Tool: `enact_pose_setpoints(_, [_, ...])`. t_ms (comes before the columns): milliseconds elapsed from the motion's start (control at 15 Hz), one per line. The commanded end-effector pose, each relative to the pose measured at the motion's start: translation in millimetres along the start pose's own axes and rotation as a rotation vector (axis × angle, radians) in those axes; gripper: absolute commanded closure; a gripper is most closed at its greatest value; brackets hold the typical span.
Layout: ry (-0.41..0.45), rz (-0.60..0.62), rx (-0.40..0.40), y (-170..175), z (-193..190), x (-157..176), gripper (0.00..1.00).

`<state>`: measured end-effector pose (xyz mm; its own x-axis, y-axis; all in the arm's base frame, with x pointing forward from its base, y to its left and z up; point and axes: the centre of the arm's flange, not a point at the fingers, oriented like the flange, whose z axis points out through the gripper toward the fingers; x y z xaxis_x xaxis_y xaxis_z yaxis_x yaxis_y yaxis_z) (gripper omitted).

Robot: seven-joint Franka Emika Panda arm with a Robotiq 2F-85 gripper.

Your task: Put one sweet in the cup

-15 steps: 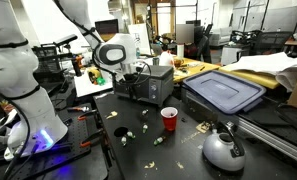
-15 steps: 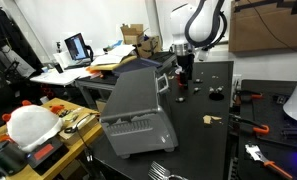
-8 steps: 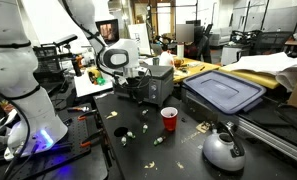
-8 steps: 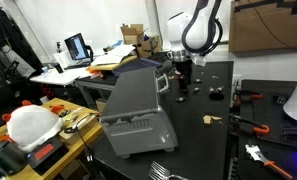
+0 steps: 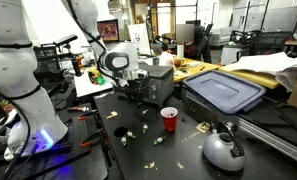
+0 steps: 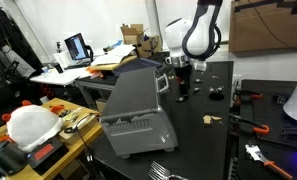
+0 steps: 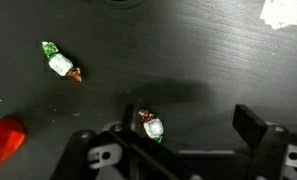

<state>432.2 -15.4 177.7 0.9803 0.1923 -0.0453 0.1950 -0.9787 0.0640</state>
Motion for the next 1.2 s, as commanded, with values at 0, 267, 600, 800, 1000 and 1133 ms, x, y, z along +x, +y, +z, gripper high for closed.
enact_pose_setpoints(0, [0.018,-0.08,-0.035,-2,8,0,0.0])
enact_pose_setpoints(267, [0.023,-0.144,-0.056,-4,14,-1,0.0])
enact_pose_setpoints(600, [0.032,-0.184,-0.061,-7,18,2,0.0])
enact_pose_setpoints(800, [0.039,-0.198,-0.061,-10,20,4,0.0])
enact_pose_setpoints(1000, [0.042,-0.204,-0.058,-11,21,6,0.0])
enact_pose_setpoints(1133, [0.041,-0.213,-0.063,-10,23,8,0.0])
